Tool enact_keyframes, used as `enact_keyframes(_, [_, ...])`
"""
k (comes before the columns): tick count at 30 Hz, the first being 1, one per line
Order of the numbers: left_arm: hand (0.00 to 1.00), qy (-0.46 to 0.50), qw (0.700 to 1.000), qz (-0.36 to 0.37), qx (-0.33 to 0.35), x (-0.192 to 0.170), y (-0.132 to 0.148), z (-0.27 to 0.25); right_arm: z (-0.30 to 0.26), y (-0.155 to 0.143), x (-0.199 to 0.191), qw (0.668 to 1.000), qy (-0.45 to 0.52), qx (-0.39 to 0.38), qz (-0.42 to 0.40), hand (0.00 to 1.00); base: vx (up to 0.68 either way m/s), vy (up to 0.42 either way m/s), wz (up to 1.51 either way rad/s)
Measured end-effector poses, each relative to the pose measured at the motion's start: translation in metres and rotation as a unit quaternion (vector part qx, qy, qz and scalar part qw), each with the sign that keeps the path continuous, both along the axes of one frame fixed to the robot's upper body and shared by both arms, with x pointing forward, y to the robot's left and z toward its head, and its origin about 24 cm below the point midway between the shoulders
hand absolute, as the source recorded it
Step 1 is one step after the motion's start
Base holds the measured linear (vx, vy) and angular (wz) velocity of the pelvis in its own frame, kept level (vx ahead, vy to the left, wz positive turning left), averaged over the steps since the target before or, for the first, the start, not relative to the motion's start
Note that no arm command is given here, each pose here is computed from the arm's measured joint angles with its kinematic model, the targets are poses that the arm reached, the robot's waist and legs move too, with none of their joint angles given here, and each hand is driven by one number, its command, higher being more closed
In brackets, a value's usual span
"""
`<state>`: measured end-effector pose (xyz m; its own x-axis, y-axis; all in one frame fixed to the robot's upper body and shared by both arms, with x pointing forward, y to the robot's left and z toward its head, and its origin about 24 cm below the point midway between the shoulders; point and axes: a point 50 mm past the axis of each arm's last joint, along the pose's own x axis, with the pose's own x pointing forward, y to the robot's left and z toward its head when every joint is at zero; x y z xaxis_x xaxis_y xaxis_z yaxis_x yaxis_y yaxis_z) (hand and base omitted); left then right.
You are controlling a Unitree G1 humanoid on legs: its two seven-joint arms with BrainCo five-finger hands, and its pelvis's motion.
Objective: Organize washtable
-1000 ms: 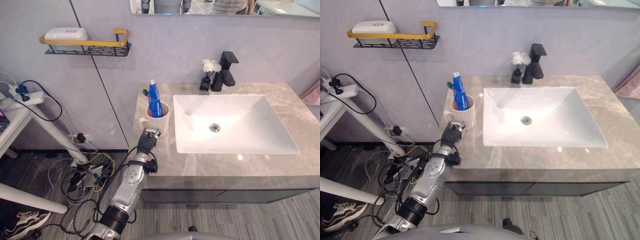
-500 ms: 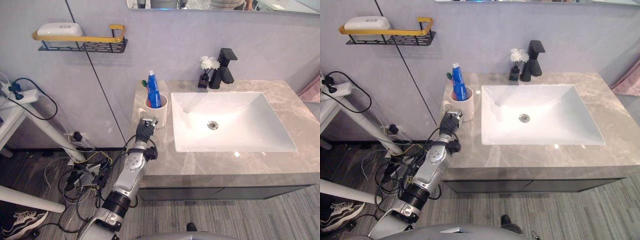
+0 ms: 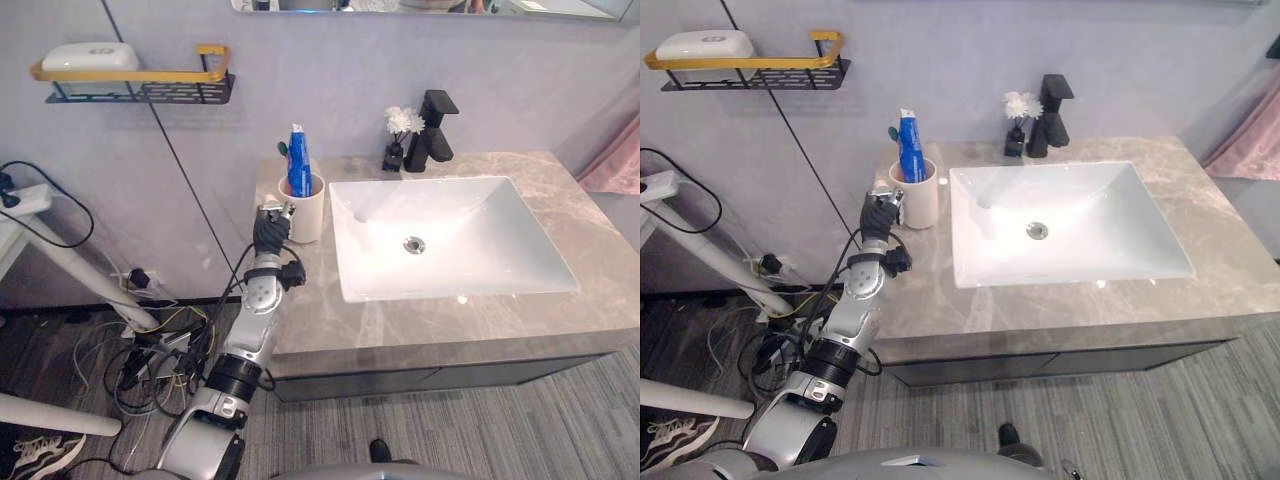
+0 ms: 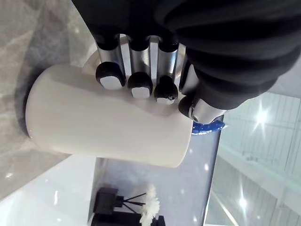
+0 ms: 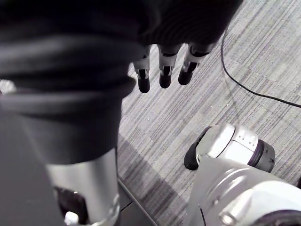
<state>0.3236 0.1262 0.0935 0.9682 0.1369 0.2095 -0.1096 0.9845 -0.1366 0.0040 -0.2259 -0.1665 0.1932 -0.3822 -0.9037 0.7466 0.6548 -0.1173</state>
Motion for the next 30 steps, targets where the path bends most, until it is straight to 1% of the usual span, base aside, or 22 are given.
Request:
enact_keyframes(5, [1.00, 0.001, 1.000, 0.018, -0.003, 0.005, 0.005, 0.003, 0.000, -0.002, -0.002, 1.000, -0.002, -0.001, -0.014, 0.00, -0.01, 0.009, -0.15])
enact_keyframes(16, [1.00, 0.010, 1.000, 0.013, -0.003, 0.003, 0.004, -0.003, 0.000, -0.003, -0.002, 1.000, -0.004, 0.000, -0.016, 0.00, 0.00, -0.001, 0.00])
enact_keyframes(23, [1.00, 0.029, 1.000, 0.001, -0.002, -0.004, 0.003, -0.017, 0.000, -0.002, 0.000, 1.000, -0.005, 0.000, -0.016, 0.00, 0.02, -0.009, 0.04])
enact_keyframes(30, [1.00, 0.046, 0.998, -0.036, 0.007, -0.012, -0.009, -0.028, 0.000, -0.002, -0.001, 1.000, -0.005, 0.001, -0.016, 0.00, -0.01, 0.004, 0.05])
